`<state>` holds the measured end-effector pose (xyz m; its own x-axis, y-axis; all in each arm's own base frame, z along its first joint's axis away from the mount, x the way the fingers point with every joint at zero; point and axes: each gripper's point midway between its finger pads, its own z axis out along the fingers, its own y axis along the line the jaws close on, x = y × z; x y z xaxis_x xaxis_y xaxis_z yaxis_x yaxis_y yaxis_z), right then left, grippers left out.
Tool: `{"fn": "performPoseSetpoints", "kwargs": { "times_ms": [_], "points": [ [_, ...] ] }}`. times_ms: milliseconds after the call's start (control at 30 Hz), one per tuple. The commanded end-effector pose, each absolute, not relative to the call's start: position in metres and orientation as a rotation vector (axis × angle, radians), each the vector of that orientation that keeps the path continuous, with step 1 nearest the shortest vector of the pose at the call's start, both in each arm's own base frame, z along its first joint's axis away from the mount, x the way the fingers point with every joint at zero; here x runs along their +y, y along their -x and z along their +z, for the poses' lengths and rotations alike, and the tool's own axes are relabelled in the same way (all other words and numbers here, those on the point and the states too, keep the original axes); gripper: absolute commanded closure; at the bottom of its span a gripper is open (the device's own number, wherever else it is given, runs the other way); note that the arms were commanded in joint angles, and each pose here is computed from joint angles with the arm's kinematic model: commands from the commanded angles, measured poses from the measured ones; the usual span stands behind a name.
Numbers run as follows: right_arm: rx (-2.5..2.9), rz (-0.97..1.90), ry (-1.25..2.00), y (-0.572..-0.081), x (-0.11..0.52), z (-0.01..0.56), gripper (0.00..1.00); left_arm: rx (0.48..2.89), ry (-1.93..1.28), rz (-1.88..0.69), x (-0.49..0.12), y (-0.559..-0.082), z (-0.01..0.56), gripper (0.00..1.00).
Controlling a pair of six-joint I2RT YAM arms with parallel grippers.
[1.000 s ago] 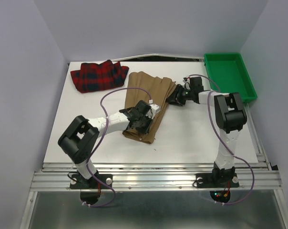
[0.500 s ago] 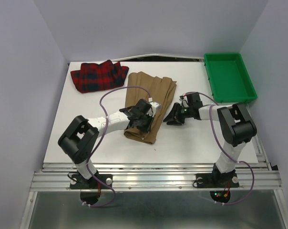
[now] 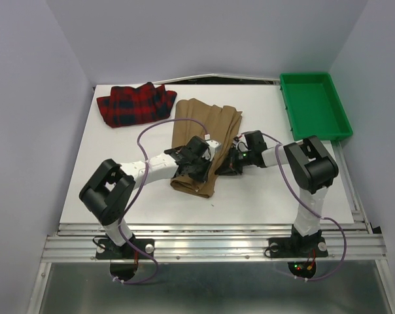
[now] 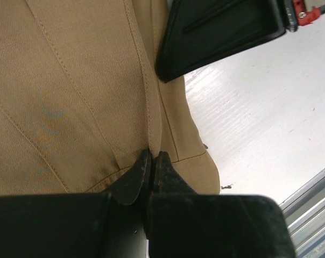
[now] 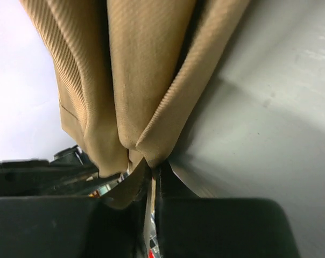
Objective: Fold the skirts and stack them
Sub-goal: Fold the skirt
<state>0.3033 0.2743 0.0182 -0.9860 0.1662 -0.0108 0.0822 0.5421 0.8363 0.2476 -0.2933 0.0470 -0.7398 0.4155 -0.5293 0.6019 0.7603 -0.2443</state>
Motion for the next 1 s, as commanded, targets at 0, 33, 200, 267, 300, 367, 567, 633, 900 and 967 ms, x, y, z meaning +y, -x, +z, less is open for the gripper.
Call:
{"fn": "performPoseSetpoints", "kwargs": {
  "times_ms": [0, 33, 200, 267, 300, 367, 567, 633, 900, 967],
  "points": [
    [2.682, 1.364, -0.232, -0.312, 0.274, 0.004, 0.99, 2.364, -0.804, -0.664, -0.320, -0.242, 0.093, 1.00],
    [2.678, 1.363, -0.231, -0.313, 0.274, 0.005, 0.99, 2.351, -0.809, -0.668, -0.321, -0.240, 0.097, 1.00],
    [2.677, 1.357, -0.237, -0.313, 0.274, 0.005, 0.99, 2.360, -0.826, -0.696, -0.330, -0.232, 0.096, 1.00],
    [2.675, 1.355, -0.235, -0.312, 0.273, 0.006, 0.99, 2.367, -0.824, -0.682, -0.331, -0.234, 0.092, 1.00],
    [2.673, 1.351, -0.231, -0.312, 0.273, 0.006, 0.99, 2.391, -0.831, -0.662, -0.330, -0.234, 0.083, 1.00],
    [2.671, 1.346, -0.235, -0.312, 0.272, 0.007, 0.99, 2.419, -0.840, -0.626, -0.329, -0.236, 0.072, 1.00],
    [2.670, 1.338, -0.236, -0.305, 0.269, 0.014, 0.99, 2.453, -0.831, -0.652, -0.336, -0.237, 0.058, 0.96],
    [2.672, 1.329, -0.224, -0.302, 0.267, 0.017, 0.99, 2.453, -0.834, -0.675, -0.338, -0.237, 0.057, 0.89],
    [2.685, 1.266, -0.147, -0.300, 0.261, 0.029, 0.87, 2.263, -0.942, -0.902, -0.351, -0.222, 0.108, 0.49],
    [2.708, 1.247, -0.101, -0.299, 0.260, 0.036, 0.86, 2.174, -0.998, -0.931, -0.346, -0.215, 0.130, 0.45]
  ]
}}
